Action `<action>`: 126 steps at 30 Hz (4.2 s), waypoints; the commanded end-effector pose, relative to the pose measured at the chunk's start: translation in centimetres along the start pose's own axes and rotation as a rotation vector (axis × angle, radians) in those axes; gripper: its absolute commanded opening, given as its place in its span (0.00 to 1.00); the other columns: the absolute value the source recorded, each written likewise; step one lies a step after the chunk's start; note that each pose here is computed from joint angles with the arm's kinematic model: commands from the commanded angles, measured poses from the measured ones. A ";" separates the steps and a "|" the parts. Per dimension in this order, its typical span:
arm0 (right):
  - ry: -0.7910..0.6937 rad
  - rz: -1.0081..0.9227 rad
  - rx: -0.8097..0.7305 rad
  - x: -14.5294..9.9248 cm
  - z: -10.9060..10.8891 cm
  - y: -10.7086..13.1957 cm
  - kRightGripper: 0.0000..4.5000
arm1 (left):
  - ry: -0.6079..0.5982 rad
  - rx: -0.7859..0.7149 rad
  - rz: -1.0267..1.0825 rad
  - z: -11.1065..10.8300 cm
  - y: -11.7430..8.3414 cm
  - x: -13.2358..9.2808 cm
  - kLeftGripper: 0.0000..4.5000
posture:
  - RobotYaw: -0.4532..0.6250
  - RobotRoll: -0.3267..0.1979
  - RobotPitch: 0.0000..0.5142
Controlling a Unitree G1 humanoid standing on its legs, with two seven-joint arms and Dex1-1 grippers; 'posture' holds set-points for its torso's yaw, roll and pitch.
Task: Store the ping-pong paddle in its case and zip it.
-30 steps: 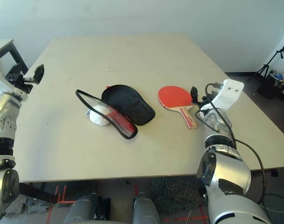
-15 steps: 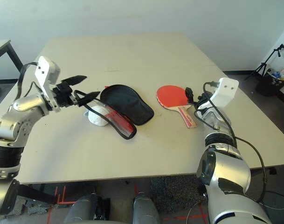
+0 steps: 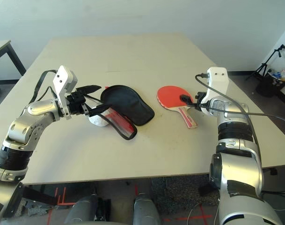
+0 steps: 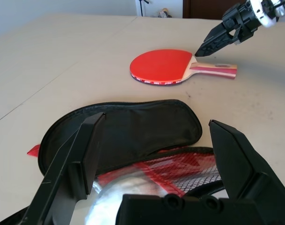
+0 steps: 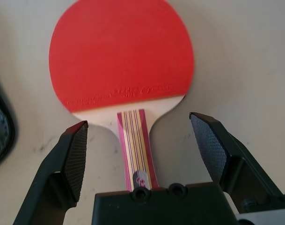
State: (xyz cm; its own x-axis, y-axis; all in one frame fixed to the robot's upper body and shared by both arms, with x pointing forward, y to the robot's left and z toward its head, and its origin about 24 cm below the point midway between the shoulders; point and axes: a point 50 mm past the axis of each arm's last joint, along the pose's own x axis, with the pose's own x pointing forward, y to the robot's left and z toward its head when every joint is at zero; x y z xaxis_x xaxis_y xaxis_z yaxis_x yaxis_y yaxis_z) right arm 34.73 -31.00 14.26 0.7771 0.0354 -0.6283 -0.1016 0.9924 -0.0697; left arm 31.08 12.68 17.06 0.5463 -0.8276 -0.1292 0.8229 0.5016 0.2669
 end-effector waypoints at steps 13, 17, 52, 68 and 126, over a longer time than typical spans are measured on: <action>0.148 -0.012 -0.046 2.2 -1.4 0.7 0.99 | 0.019 0.054 -0.031 0.3 -0.9 0.6 1.00 | 0.38 0.62 0.00; 0.146 -0.008 -0.046 2.7 -1.4 1.1 0.99 | 0.015 0.056 -0.035 0.4 -1.0 0.8 1.00 | 0.38 0.62 0.00; -0.298 0.154 -0.251 2.7 3.8 8.8 0.24 | 0.033 0.058 -0.059 -0.2 -1.5 1.4 1.00 | 0.38 0.62 0.00; -0.125 0.393 -0.418 4.5 2.8 14.9 0.24 | 0.040 0.069 -0.051 -0.2 -1.6 1.3 1.00 | 0.41 0.62 0.00; -0.302 0.468 -0.226 3.4 2.3 7.5 1.00 | 0.224 0.095 0.189 0.1 4.4 -9.1 1.00 | 0.48 0.62 0.04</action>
State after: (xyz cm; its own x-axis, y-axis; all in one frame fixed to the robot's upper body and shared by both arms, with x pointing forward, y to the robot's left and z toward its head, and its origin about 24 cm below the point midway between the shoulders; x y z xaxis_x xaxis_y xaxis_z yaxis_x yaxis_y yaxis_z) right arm 38.21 -22.61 13.29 0.7429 0.5269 -0.4129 -0.5920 0.8051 -0.0376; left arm 29.82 21.83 20.62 0.7248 -0.6529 -0.2199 0.6758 0.6118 0.4110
